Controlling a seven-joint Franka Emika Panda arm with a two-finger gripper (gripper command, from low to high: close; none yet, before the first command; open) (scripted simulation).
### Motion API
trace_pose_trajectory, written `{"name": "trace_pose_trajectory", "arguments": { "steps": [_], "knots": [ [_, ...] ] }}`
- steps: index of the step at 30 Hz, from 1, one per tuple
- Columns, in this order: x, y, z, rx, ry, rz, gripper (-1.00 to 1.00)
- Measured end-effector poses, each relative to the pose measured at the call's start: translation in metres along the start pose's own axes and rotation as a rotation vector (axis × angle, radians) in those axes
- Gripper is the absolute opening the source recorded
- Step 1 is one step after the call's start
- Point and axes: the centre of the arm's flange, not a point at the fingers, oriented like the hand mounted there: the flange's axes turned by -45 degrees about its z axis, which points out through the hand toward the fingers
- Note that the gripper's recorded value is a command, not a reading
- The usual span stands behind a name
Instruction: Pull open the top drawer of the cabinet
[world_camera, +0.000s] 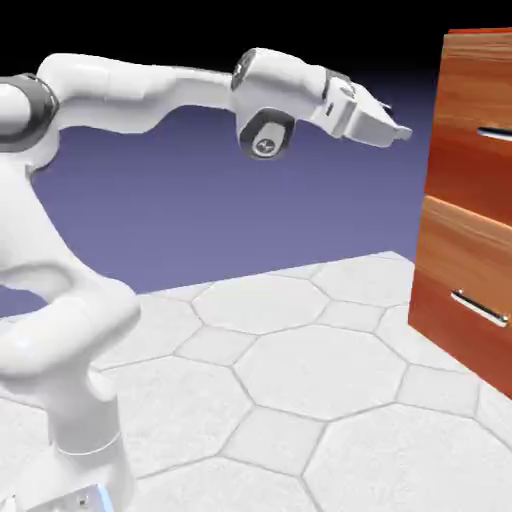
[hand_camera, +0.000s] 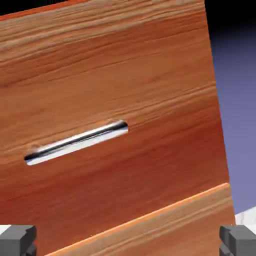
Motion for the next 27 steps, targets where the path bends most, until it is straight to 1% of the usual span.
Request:
{"name": "trace_pose_trajectory", "arguments": {
  "steps": [13,27],
  "knots": [
    [-0.001,-0.039,0.068,0.087,0.053,0.258,0.0],
    [-0.025,-0.043,0.161,0.206,0.032,0.661,0.0]
  ]
}}
